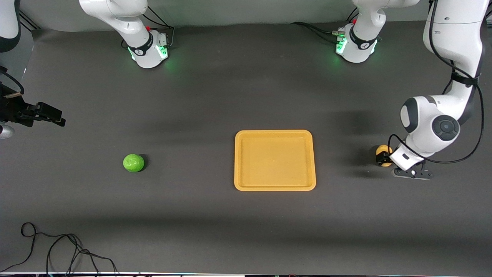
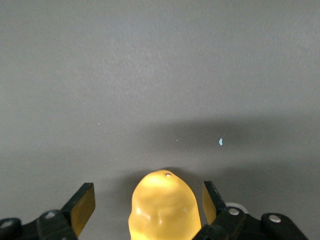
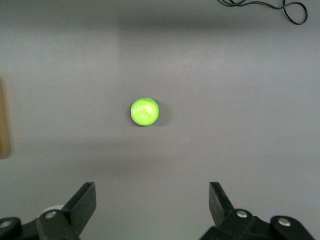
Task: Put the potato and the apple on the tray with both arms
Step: 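Close the left gripper on the potato and lift it, then carry the potato onto the yellow tray with the left gripper, then release the potato and withdraw the left gripper while the right gripper reaches the apple, then close the right gripper on the green apple and lift it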
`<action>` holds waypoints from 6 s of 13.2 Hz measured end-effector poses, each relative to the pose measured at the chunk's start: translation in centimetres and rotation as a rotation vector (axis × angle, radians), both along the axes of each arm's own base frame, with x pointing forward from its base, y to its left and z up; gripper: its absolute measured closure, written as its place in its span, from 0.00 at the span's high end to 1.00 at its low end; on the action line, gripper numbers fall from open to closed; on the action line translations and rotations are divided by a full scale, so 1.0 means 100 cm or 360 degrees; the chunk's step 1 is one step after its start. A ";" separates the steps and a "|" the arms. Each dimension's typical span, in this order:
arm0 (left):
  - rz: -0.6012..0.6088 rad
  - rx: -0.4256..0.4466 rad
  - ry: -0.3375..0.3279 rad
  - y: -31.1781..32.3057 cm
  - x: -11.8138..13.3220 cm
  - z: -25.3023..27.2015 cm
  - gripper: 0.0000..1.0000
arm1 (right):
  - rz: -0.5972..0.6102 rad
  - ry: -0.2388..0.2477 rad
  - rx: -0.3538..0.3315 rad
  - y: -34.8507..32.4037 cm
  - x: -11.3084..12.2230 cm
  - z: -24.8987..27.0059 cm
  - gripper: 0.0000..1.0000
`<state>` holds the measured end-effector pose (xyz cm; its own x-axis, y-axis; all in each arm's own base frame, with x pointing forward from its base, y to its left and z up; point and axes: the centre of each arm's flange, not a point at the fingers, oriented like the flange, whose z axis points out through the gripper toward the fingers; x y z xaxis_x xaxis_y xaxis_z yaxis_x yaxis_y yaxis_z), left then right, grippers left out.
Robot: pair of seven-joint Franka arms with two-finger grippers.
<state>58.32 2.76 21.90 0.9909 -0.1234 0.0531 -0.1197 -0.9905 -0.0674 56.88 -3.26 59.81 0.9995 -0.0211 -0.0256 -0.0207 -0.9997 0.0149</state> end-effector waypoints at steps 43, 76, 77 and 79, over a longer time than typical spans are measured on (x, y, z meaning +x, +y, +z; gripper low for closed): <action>0.0570 -0.0299 -0.0006 -0.353 -0.022 -0.014 0.70 | 0.0000 0.0006 0.0000 -0.001 0.004 -0.008 1.00; 0.0092 -0.0100 0.0280 0.008 -0.014 0.410 0.93 | 0.0034 -0.0363 0.0017 0.025 -0.003 -0.374 1.00; 0.0092 -0.0103 0.0276 0.008 -0.014 0.411 0.93 | 0.0036 -0.0354 0.0017 0.025 -0.004 -0.381 1.00; 0.0098 -0.0106 0.0276 0.007 -0.014 0.411 0.93 | 0.0047 -0.0326 0.0020 0.030 -0.006 -0.392 1.00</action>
